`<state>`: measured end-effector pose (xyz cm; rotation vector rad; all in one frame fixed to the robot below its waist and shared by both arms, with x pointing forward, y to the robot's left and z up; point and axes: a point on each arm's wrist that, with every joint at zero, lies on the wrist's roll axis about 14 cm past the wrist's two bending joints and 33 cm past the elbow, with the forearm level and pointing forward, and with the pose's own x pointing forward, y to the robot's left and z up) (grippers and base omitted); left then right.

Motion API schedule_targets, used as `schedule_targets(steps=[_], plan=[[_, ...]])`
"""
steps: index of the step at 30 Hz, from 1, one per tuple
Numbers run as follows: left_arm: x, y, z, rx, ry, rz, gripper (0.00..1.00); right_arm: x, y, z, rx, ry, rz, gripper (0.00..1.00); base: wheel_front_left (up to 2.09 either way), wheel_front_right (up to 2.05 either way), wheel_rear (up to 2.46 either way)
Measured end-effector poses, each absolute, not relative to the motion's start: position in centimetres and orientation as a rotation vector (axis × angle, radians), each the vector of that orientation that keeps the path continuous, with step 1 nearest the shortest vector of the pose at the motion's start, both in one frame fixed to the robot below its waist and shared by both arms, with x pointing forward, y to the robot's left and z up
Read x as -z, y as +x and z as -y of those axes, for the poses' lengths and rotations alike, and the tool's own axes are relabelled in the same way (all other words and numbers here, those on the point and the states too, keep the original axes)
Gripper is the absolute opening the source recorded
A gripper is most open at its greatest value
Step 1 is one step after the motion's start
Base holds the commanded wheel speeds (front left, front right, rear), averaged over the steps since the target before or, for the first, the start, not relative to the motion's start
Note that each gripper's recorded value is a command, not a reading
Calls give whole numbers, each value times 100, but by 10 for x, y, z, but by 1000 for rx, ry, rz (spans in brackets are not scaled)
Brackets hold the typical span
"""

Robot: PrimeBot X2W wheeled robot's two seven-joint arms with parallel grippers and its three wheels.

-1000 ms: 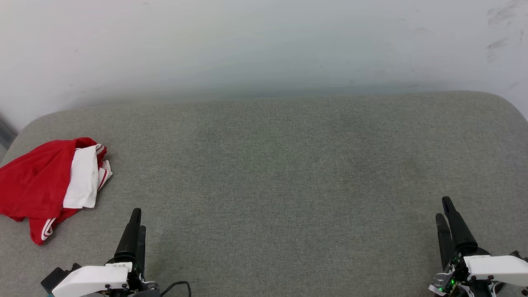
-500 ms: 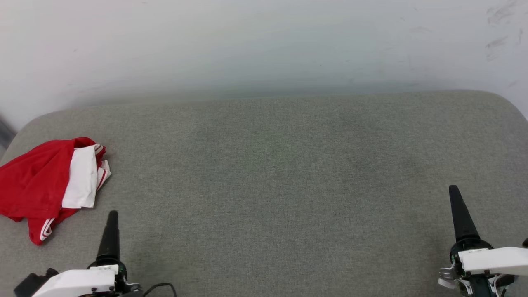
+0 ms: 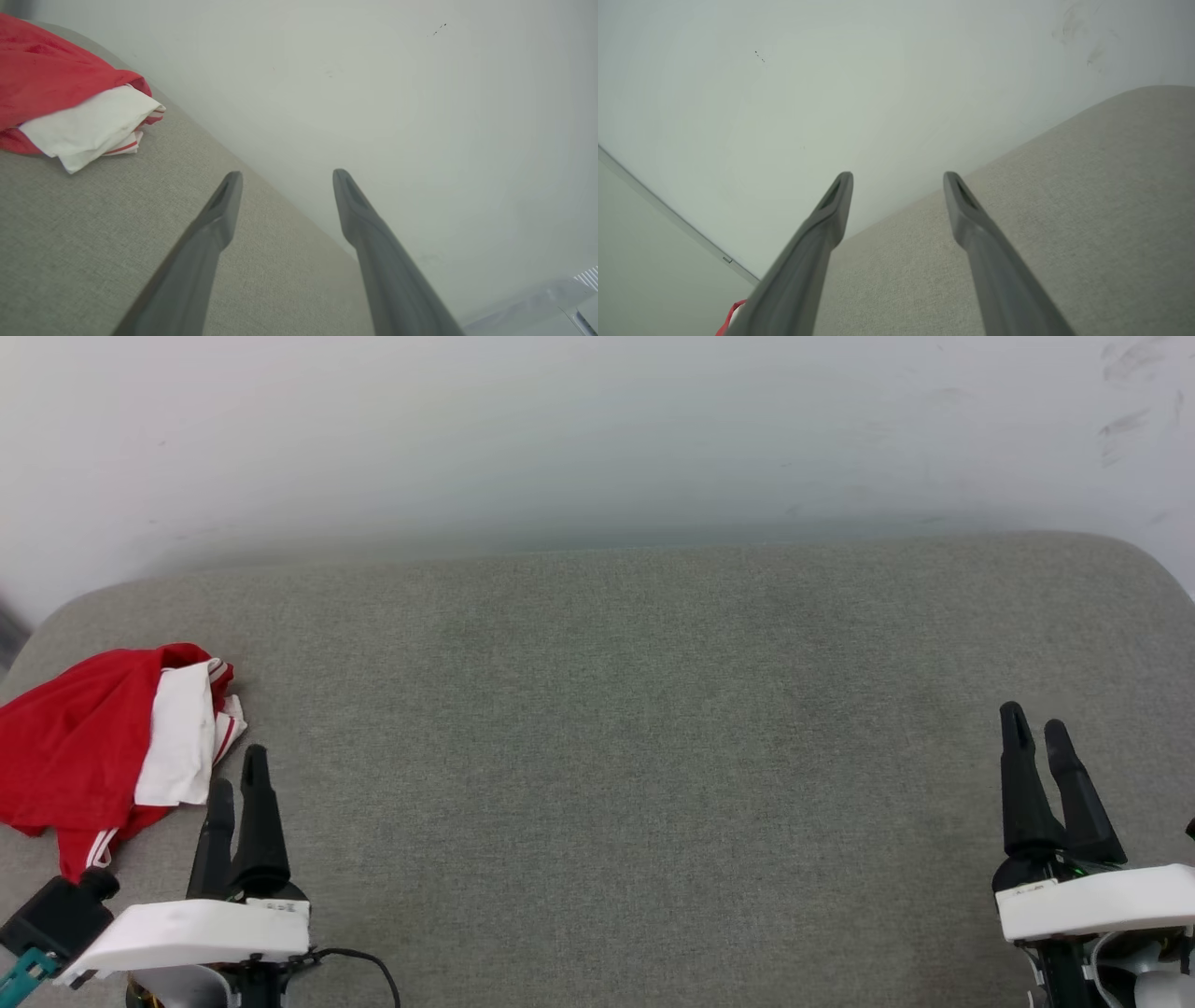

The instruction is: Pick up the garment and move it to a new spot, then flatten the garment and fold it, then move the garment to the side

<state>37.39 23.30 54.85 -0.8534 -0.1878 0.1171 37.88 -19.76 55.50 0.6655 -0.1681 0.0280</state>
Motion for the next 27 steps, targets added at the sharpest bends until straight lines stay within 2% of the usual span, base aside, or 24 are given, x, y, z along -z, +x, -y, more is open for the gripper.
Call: schedule_targets(steps=[8,27], plan=[[-559,373,-195,-44,-601,170,100,-567,378,188,-61,513,201,100,0,0,0],[-555,365,-155,-10,-233,135,100,-545,370,177,-76,206,151,100,0,0,0]])
